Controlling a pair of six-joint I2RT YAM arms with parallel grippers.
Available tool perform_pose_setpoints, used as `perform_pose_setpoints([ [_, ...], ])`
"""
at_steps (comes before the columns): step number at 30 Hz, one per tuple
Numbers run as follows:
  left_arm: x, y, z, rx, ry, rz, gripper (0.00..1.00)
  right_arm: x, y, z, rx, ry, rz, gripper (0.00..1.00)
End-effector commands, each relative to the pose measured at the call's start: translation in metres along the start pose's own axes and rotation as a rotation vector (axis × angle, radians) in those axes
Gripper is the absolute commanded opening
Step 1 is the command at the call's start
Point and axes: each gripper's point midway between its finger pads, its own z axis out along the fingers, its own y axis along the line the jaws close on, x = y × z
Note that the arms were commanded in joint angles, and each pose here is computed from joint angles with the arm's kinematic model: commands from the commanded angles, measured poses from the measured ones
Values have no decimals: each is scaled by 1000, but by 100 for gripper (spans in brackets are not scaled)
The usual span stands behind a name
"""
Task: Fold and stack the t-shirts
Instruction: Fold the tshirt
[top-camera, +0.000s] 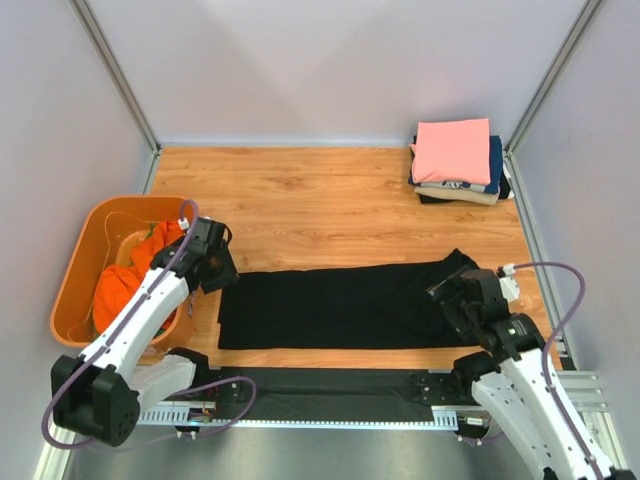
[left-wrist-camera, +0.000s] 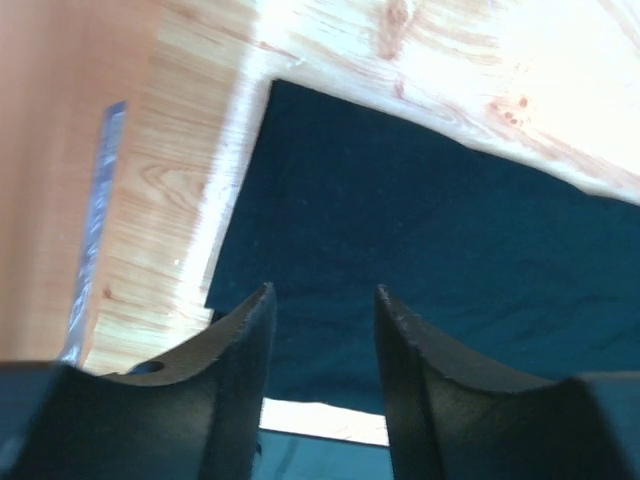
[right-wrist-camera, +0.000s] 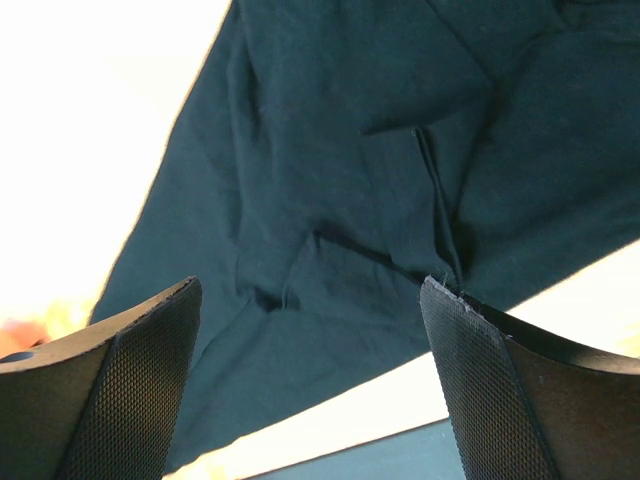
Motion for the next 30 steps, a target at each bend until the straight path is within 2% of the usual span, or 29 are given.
perform_pose_setpoints([
  [1, -9, -19, 10, 12, -4, 49, 49, -11, 28, 21, -27, -35, 2, 91],
  [5, -6, -43, 33, 7, 49, 147, 45, -7, 27, 60, 104, -5, -50, 91],
  [7, 0, -56, 50, 1, 101, 186, 42, -7, 37, 74, 104, 8, -75, 90],
  [8, 4, -59, 55, 0, 123, 208, 41, 3, 30, 89, 156, 51, -95, 89],
  [11, 20, -71, 74, -9, 204, 257, 38, 31, 40, 115, 158, 200, -123, 85],
  [15, 48, -80, 89, 5, 276, 302, 30, 43, 71, 140, 130, 282, -214, 73],
  [19, 78, -77, 97, 19, 347, 316, 24, 42, 109, 167, 117, 320, -292, 74],
  [22, 99, -72, 97, 38, 397, 296, 21, 61, 132, 201, 114, 405, -332, 73],
  [23, 106, -73, 96, 45, 410, 279, 21, 58, 165, 206, 57, 394, -346, 73],
  [25, 124, -71, 92, 70, 447, 276, 20, 71, 166, 226, 95, 439, -389, 73],
  [26, 132, -70, 89, 67, 460, 260, 20, 67, 201, 229, 26, 426, -399, 72],
  [29, 158, -73, 77, 101, 507, 228, 20, 86, 217, 255, 11, 481, -420, 70],
  [30, 168, -80, 69, 153, 530, 224, 20, 81, 247, 256, -42, 479, -419, 69],
])
